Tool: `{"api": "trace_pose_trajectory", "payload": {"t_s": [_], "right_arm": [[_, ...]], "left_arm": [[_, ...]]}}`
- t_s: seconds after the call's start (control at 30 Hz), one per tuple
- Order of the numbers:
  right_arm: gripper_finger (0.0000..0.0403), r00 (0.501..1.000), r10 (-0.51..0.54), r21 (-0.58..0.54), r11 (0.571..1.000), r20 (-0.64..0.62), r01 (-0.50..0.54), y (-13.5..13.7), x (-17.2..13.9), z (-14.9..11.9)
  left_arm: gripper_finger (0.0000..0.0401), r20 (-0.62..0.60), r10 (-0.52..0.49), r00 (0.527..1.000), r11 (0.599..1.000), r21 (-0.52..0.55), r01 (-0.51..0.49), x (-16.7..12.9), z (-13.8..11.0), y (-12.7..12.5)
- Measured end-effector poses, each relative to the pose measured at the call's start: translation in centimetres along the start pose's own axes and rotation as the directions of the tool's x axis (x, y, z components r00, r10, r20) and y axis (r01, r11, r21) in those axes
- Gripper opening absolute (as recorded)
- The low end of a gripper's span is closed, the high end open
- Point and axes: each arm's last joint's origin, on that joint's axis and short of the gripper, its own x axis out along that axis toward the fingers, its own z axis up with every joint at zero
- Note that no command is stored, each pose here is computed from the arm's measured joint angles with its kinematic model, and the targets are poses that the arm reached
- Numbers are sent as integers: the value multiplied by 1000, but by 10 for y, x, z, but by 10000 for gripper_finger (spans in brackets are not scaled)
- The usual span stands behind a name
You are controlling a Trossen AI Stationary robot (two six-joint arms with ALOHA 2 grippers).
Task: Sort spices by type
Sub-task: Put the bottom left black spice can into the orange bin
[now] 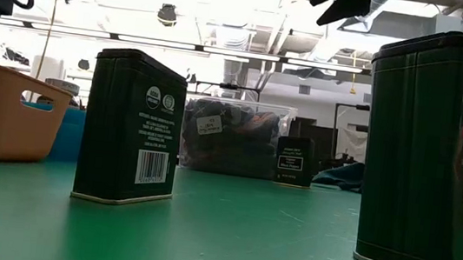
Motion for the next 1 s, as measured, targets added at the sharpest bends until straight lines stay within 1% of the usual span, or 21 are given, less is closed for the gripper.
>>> {"api": "trace_pose_trajectory", "payload": {"t_s": [0.1, 0.17, 0.3, 0.37, 0.43, 0.53, 0.63, 0.8, 0.83, 0.93, 0.97, 1.0], "right_arm": [[360, 1000, 1, 0, 1000, 0, -1, 0, 0, 0], [360, 1000, 1, -1, 1000, 0, -1, 0, 0, 0], [360, 1000, -1, 0, 1000, 0, 1, -1, 0, 0], [360, 1000, 2, 3, 1000, -1, -2, -2, 0, 0], [360, 1000, 10, 14, 1000, -4, -10, -3, 1, 0], [360, 1000, 2, 33, 999, -4, -2, -6, 1, 1], [360, 1000, -10, 43, 999, -6, 10, -10, 2, 1], [360, 999, -24, 45, 999, -38, 26, -14, 3, -2], [360, 999, -25, 43, 999, -44, 27, -14, 3, -2], [360, 998, -25, 26, 999, -53, 27, -14, 3, -3], [360, 998, -25, 16, 1000, -56, 26, -14, 3, -4], [360, 998, -26, 8, 1000, -61, 26, -14, 3, -4]], "left_arm": [[248, 14, -32, 999, 999, 23, 31, -4, 2, 0], [250, 51, -56, 997, 998, 40, 54, -9, 3, 0], [250, 131, -91, 987, 991, 112, 77, -22, 7, -1], [249, 160, -141, 977, 981, 159, 116, -28, 8, -5], [249, 149, -202, 968, 962, 218, 167, -34, 7, -14], [249, 102, -266, 959, 916, 338, 218, -38, 3, -35], [249, 60, -290, 955, 871, 430, 238, -39, -3, -62], [249, 65, -272, 960, 835, 511, 202, -46, -7, -111], [249, 68, -273, 960, 816, 544, 194, -47, -8, -121], [249, 64, -300, 952, 729, 659, 185, -54, -12, -153], [249, 64, -306, 950, 713, 676, 185, -55, -13, -163], [249, 65, -306, 950, 709, 681, 182, -55, -13, -172]]}}
